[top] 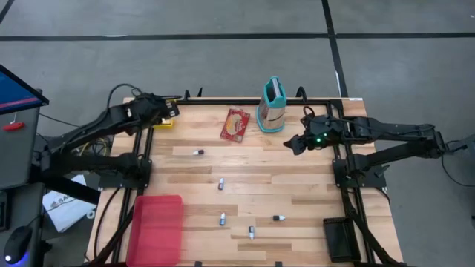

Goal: Pick & Place Food Item
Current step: Put the pink donut into the yellow basket

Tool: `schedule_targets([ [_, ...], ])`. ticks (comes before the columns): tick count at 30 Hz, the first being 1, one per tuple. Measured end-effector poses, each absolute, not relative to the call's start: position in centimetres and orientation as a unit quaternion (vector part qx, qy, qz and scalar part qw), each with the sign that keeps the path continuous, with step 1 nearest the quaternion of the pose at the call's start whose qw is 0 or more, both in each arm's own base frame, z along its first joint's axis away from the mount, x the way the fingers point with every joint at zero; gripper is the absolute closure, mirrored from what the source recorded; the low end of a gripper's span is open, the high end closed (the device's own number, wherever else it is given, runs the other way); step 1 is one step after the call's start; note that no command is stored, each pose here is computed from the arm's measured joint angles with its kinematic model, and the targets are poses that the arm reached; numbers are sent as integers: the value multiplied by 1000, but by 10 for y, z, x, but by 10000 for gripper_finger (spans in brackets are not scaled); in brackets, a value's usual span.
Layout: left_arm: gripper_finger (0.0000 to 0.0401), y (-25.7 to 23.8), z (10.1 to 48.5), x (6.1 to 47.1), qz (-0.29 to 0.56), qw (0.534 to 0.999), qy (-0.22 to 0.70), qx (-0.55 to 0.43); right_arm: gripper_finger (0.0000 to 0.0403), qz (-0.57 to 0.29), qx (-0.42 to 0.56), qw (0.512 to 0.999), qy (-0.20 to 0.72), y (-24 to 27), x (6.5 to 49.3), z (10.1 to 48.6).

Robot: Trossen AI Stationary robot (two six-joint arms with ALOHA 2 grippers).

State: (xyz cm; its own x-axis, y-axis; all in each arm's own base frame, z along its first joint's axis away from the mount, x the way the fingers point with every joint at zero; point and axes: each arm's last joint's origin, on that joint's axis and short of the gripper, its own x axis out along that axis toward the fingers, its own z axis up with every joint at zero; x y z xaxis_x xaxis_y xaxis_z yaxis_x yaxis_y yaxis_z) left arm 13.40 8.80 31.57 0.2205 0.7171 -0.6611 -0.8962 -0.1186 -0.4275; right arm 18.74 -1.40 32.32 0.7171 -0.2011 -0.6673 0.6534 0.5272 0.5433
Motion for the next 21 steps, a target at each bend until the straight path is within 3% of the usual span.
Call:
schedule_targets([
  [8,320,105,290,149,703,565,-15,-431,187,-272,404,833,264,-13,187,324],
  [16,320,132,228,140,699,499,-164,-485,187,-274,415,828,258,-9,187,324],
  [21,320,143,206,126,692,479,-199,-502,187,-269,426,824,258,-4,187,324],
])
